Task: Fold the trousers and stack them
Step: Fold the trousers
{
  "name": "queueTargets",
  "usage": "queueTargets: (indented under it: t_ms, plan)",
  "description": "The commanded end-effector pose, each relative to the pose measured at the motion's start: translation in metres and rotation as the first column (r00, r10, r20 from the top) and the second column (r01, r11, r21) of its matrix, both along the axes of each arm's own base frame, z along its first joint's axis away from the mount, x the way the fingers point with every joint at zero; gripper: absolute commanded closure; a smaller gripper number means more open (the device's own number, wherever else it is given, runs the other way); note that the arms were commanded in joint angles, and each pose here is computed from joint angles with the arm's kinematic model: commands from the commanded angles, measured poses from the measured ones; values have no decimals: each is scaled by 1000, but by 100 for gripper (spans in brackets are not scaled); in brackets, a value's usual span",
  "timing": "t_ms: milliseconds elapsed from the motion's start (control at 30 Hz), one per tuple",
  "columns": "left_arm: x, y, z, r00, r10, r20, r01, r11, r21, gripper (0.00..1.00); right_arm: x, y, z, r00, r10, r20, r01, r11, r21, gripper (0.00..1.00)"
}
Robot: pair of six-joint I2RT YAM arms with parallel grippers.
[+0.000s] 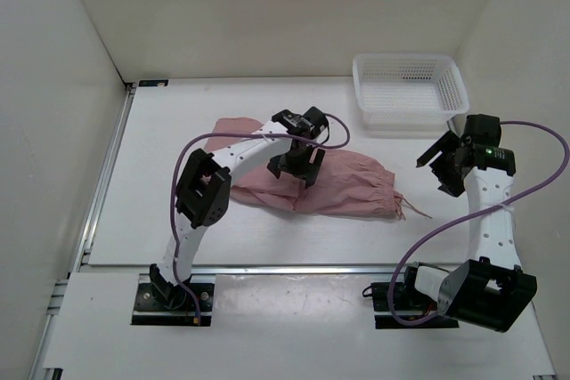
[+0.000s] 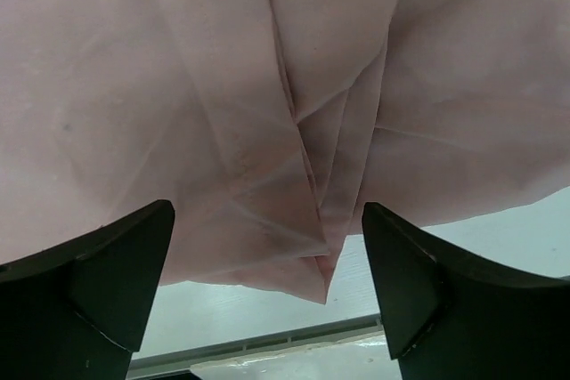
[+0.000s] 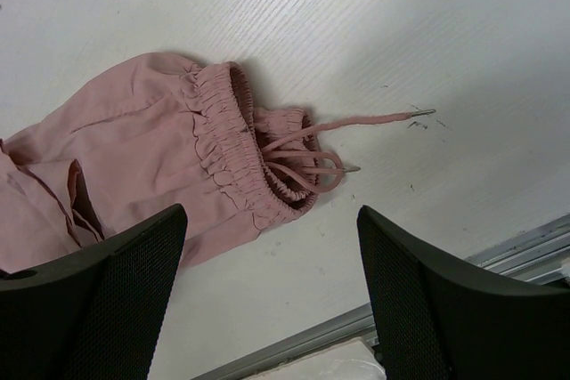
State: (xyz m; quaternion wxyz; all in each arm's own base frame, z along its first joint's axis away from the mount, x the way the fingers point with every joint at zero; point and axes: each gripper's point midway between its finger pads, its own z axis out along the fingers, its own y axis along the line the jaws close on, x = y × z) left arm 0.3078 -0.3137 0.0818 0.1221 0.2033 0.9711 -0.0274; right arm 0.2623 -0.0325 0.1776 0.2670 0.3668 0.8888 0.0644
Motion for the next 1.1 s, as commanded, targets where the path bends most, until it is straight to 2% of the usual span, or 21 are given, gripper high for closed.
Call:
queueTargets:
  t_ms: [0, 100, 333, 433, 500, 600, 833, 1067]
  plan:
    - [-7, -14, 18, 999, -36, 40, 37, 999, -30, 1, -4, 1, 7, 1000, 23, 16, -23, 1000, -7, 18]
    - [-11, -20, 11, 998, -29, 52, 30, 999, -20, 1, -4, 1, 4, 1000, 23, 7, -23, 1000, -5, 18]
    - [10, -34, 6, 993, 29, 113, -25, 999, -36, 5, -5, 1, 1, 1000, 23, -2, -23, 1000, -2, 18]
    - [27, -31, 8, 983, 103, 151, -100, 995, -23, 6, -5, 1, 1, 1000, 23, -2, -23, 1000, -2, 18]
    - [37, -30, 10, 975, 157, 160, -150, 987, -56, 9, -6, 0, 3, 1000, 18, 5, -18, 1000, -12, 18]
    - [44, -34, 7, 976, 178, 126, -164, 980, -114, 9, -6, 0, 3, 1000, 18, 5, -18, 1000, -12, 18]
    - [45, -31, -16, 974, 198, 110, -192, 979, -65, 6, -6, 0, 3, 1000, 18, 5, -18, 1000, -12, 18]
    - [48, -38, -6, 968, 218, 122, -204, 972, -116, 4, -6, 0, 3, 1000, 18, 5, -18, 1000, -12, 18]
